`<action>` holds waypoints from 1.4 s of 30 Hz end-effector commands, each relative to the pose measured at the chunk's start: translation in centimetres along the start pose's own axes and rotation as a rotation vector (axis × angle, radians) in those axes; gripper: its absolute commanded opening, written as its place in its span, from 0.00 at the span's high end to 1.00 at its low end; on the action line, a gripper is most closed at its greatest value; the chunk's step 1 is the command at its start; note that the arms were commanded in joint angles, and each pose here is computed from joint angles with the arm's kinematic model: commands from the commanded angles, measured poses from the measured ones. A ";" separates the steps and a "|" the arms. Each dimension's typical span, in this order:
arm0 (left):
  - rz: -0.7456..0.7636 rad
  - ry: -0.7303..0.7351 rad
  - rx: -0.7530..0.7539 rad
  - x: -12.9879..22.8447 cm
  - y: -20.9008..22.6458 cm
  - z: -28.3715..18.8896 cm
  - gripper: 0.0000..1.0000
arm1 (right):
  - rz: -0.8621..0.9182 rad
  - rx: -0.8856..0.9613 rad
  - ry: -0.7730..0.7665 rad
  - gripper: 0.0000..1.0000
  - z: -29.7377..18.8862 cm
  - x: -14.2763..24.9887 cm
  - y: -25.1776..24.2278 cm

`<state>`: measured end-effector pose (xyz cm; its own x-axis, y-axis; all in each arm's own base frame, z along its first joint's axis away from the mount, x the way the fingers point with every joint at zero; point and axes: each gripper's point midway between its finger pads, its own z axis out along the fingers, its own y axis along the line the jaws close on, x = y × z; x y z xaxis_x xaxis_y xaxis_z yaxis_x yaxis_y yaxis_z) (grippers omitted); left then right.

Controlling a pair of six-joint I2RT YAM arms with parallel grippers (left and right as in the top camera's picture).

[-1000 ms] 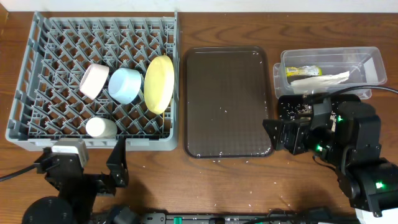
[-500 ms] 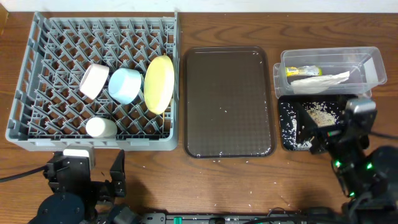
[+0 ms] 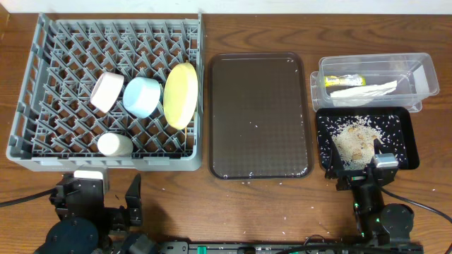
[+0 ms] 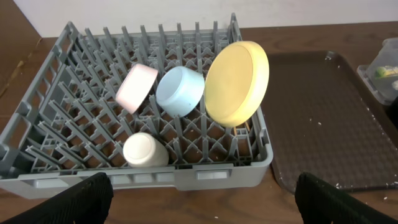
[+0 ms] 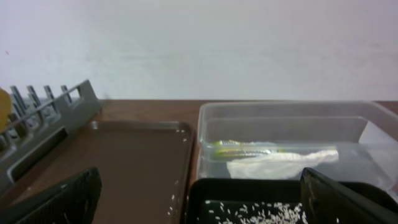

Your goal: Sort waste into correct bins and load items into the dishwasher

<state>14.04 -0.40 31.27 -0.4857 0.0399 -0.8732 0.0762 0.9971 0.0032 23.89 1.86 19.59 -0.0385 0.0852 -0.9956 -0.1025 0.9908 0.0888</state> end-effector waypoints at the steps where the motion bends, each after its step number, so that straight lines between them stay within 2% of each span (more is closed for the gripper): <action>1: -0.004 0.004 -0.009 0.1 0.1 0.1 0.06 | -0.015 0.029 -0.024 0.01 0.3 0.9 -0.7; 16: -0.004 0.004 -0.009 0.1 0.1 0.1 0.06 | -0.009 0.030 0.037 0.01 0.7 3.7 -0.9; 42: -0.004 0.004 -0.009 0.1 0.1 0.1 0.06 | -0.009 0.030 0.037 0.01 0.7 3.7 -0.9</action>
<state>14.05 -0.39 31.28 -0.4853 0.0397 -0.8734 0.0758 0.9971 0.0032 24.59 1.67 15.89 -0.0756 0.0853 -0.9935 -0.0892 0.9918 0.0919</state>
